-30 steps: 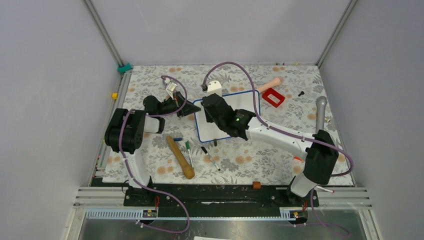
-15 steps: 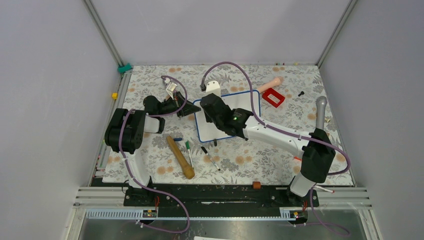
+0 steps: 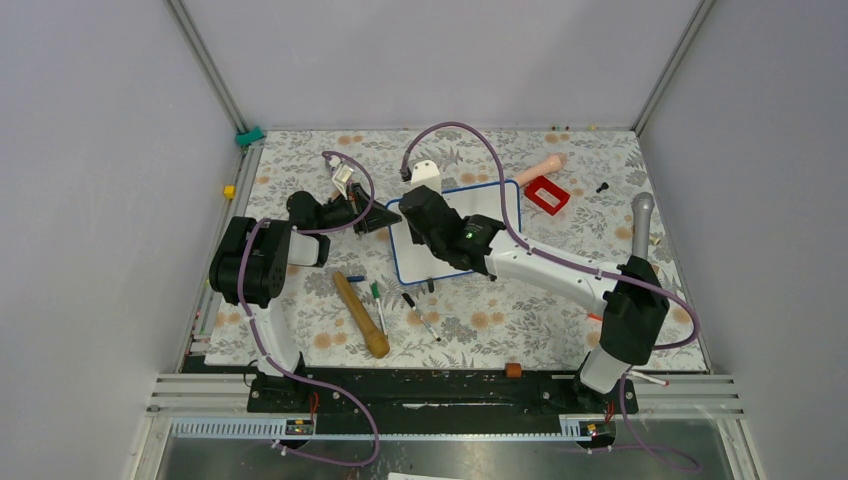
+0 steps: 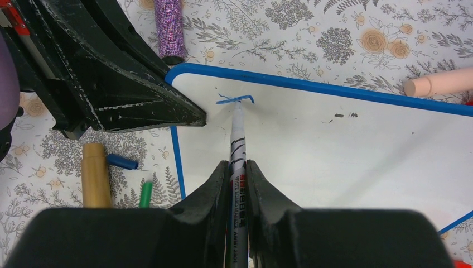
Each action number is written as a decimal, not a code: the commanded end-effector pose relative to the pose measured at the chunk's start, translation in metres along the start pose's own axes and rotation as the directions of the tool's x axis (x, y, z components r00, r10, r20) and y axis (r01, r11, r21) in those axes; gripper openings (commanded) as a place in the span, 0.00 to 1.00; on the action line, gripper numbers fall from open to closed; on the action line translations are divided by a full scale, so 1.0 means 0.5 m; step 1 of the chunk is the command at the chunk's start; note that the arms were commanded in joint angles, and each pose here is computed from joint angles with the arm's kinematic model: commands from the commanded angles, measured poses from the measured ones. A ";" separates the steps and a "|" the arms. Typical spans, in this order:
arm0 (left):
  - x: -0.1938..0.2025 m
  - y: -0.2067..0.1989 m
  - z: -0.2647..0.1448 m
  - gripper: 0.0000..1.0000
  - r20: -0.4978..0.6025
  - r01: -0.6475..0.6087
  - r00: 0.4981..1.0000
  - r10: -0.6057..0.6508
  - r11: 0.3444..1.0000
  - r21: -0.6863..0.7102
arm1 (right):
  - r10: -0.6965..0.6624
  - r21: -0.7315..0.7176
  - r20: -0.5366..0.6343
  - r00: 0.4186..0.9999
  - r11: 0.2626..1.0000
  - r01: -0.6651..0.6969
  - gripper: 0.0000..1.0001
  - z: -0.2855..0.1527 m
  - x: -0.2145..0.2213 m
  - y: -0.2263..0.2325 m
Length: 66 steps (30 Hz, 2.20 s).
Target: Write a sentence on the whiteboard
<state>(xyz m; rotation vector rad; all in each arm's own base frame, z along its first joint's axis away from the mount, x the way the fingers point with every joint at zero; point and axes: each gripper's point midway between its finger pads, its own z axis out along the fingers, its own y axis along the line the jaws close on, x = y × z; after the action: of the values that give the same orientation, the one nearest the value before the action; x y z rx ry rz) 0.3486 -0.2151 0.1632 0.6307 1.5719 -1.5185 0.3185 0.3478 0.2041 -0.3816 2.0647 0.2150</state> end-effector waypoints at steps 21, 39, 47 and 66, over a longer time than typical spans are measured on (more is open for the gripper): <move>0.021 -0.014 0.000 0.00 -0.037 -0.134 0.990 0.136 0.989 0.066 | 0.020 0.066 -0.017 1.000 0.998 -0.018 0.00 0.003 -0.012 -0.011; 0.022 -0.014 0.002 0.00 -0.034 -0.134 0.990 0.136 0.989 0.064 | -0.005 0.027 -0.082 0.997 1.000 0.008 0.00 0.001 0.021 -0.001; 0.023 -0.014 0.003 0.00 -0.034 -0.132 0.990 0.134 0.989 0.064 | -0.024 0.005 -0.120 0.992 1.000 0.025 0.00 0.004 0.034 0.008; 0.025 -0.013 0.004 0.00 -0.037 -0.133 0.990 0.136 0.989 0.067 | -0.045 -0.042 -0.105 0.993 0.998 0.041 0.00 0.008 0.020 0.027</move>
<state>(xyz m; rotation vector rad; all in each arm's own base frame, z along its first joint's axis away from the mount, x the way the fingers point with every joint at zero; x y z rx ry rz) 0.3497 -0.2150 0.1627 0.6188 1.5784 -1.5193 0.3058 0.3485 0.1790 -0.4735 2.2010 0.1676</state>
